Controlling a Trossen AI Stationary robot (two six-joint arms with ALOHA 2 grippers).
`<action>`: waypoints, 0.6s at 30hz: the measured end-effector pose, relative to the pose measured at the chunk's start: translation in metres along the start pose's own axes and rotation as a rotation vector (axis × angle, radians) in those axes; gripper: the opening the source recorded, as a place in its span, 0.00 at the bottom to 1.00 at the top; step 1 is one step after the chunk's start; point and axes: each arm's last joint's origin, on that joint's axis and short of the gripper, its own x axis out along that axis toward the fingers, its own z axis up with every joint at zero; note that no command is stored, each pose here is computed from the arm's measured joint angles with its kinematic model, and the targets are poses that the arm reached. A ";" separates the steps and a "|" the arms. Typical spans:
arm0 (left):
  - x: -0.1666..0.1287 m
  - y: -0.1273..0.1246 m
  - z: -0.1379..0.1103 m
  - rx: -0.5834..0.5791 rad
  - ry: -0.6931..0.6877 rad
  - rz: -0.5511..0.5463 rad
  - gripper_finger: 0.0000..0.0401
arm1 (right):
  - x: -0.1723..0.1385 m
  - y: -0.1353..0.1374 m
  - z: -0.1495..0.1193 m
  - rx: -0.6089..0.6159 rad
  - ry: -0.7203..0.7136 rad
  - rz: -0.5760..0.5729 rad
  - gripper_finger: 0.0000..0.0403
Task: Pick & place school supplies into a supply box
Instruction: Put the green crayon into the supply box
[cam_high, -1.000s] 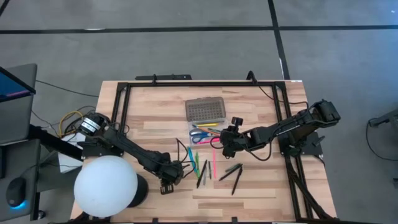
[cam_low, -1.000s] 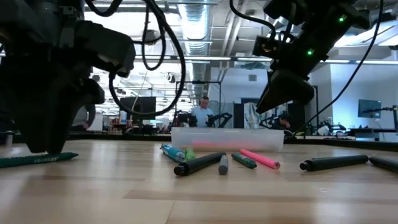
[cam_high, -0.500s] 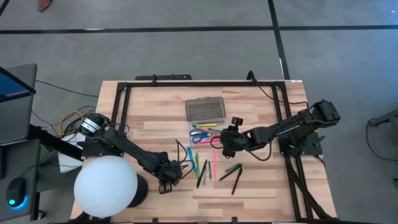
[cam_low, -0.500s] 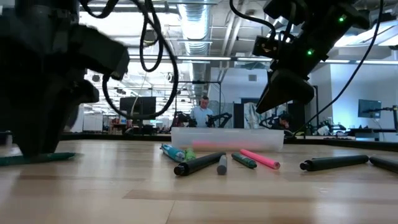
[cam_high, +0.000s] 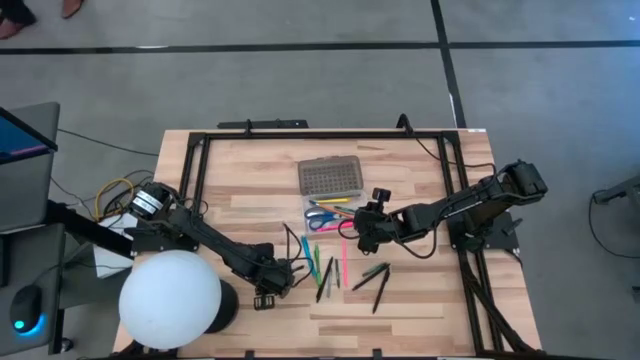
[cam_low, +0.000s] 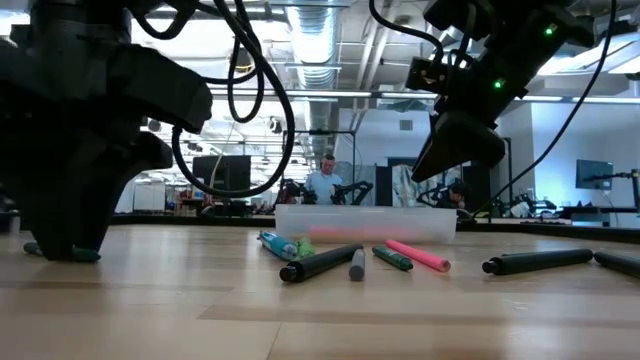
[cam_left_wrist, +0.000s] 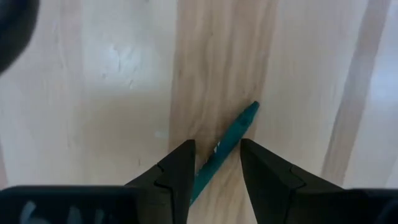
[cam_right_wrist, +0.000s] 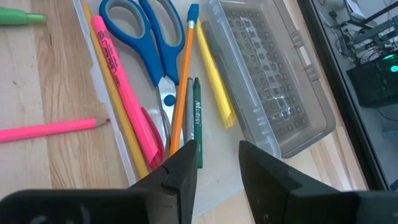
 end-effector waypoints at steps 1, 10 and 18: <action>0.000 0.000 -0.001 0.034 0.005 0.012 0.31 | 0.000 0.000 0.000 0.000 0.000 0.000 0.27; 0.006 0.003 -0.012 0.154 0.027 0.050 0.21 | 0.000 0.000 0.000 0.000 0.001 0.000 0.27; 0.007 0.004 -0.013 0.153 0.025 0.062 0.09 | 0.000 0.000 0.000 0.000 0.000 0.000 0.27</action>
